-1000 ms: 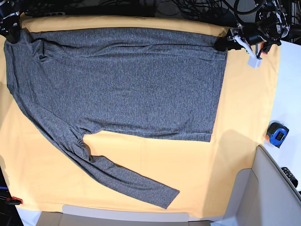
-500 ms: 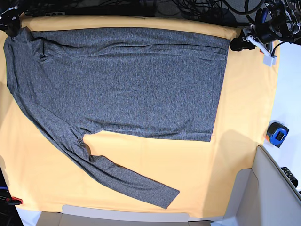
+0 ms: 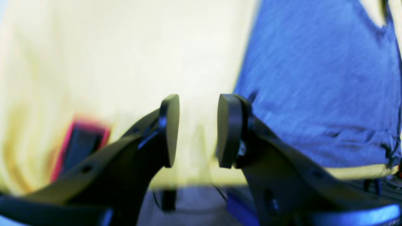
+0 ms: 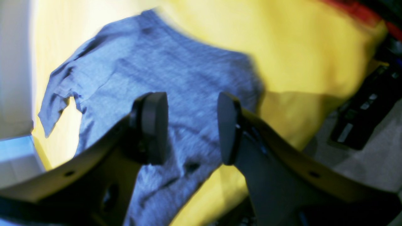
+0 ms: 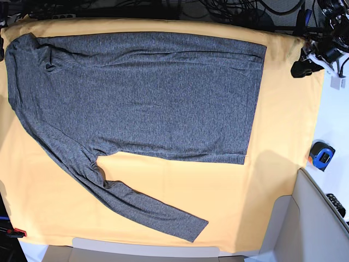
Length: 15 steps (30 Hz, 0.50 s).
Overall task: Fold the T-shirt properly
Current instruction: 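Open both grippers and lift them off the collar edge, then move both grippers down to the shirt's hem-side edge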
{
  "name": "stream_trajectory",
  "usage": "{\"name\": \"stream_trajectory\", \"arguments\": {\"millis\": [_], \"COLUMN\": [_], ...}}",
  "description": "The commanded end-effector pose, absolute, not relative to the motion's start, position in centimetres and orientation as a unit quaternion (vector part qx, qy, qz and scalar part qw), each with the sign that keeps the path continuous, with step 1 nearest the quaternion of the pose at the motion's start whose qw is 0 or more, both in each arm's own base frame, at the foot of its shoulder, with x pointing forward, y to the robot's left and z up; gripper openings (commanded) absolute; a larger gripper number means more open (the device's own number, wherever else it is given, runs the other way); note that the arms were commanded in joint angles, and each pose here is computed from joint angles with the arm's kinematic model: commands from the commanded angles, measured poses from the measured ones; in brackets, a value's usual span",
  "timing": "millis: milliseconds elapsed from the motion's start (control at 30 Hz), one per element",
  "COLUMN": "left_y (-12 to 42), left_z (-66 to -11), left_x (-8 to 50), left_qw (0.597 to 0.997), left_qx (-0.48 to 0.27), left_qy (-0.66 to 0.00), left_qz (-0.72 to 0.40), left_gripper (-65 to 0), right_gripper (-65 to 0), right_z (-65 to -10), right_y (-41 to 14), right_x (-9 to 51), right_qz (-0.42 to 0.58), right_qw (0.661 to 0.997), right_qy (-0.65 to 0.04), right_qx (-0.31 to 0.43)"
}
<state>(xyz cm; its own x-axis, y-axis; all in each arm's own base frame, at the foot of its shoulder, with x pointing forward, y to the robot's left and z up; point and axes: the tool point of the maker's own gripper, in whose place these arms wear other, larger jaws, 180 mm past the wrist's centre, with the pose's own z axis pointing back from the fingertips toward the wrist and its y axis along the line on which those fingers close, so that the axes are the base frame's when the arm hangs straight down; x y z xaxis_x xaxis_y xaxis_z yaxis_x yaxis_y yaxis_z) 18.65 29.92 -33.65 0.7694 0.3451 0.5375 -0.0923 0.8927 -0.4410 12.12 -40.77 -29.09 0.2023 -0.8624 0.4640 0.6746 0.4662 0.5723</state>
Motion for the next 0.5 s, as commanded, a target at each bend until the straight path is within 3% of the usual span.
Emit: {"name": "stream_trajectory", "arguments": {"millis": [0, 133, 300, 467], "left_y": [30.2, 29.4, 27.1, 23.7], "left_z": [-32.5, -31.3, -29.2, -27.9], "left_x": [18.9, 21.4, 25.7, 29.3], "left_qw": [0.920, 0.914, 0.910, 0.904], "left_qx": [-0.188, -0.195, -0.204, -0.220], "left_qy": [-0.328, -0.348, -0.361, -0.357], "left_qz": [0.103, 0.075, -0.007, -0.090], "left_gripper": [-44.3, -44.3, -44.3, -44.3], "right_gripper": [-39.6, -39.6, -39.6, -39.6], "right_z": [-26.6, -24.7, -24.5, -25.3], "right_y": [-41.4, -40.8, -38.5, -36.9], "right_x": [13.5, 15.8, 19.6, 23.3], "right_qz": [-0.478, -0.447, -0.292, -0.130], "right_qw": [0.762, 0.758, 0.820, 0.875], "right_qy": [-0.422, -0.459, -0.483, -0.465], "right_qx": [0.114, 0.121, 0.090, 0.008]}}
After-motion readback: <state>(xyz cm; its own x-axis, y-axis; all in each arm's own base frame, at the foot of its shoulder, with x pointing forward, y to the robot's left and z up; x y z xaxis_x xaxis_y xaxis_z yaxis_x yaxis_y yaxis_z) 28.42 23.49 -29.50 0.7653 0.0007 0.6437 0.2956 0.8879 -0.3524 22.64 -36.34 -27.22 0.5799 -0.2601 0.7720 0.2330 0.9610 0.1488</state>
